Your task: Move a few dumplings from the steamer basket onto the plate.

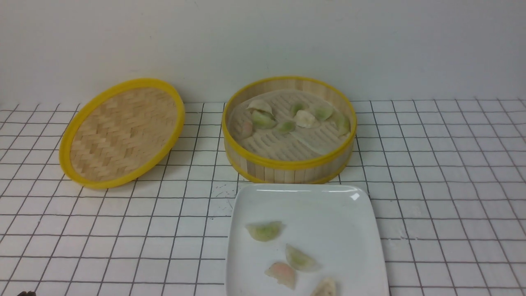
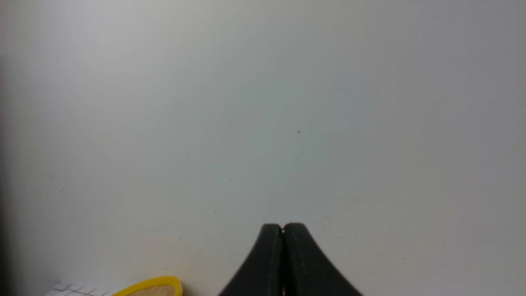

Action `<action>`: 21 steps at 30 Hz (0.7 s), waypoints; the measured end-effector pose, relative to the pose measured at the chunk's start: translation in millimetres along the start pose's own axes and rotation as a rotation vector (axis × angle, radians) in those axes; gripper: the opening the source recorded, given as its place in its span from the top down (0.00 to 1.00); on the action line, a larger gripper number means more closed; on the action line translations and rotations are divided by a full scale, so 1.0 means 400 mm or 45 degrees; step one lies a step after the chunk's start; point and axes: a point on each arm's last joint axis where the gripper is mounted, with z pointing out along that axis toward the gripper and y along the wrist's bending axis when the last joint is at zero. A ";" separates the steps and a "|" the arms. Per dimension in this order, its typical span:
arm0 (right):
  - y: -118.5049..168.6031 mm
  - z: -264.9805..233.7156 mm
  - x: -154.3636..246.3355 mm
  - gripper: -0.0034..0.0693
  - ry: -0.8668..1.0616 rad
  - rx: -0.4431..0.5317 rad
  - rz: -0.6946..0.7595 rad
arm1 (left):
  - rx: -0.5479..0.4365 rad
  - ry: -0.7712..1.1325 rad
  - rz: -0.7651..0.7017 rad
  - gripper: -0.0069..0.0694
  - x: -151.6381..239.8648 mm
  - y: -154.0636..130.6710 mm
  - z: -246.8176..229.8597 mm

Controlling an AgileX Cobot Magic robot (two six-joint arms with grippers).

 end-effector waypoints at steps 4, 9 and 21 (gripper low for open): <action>0.000 0.000 0.000 0.97 0.000 0.000 0.000 | 0.000 0.001 0.000 0.92 0.000 0.000 0.000; 0.003 0.000 0.001 0.97 0.008 -0.018 0.021 | 0.000 0.001 0.000 0.92 0.000 0.000 0.000; 0.022 0.017 0.087 0.97 0.153 -0.121 -0.013 | 0.000 0.004 0.000 0.92 0.001 0.000 0.000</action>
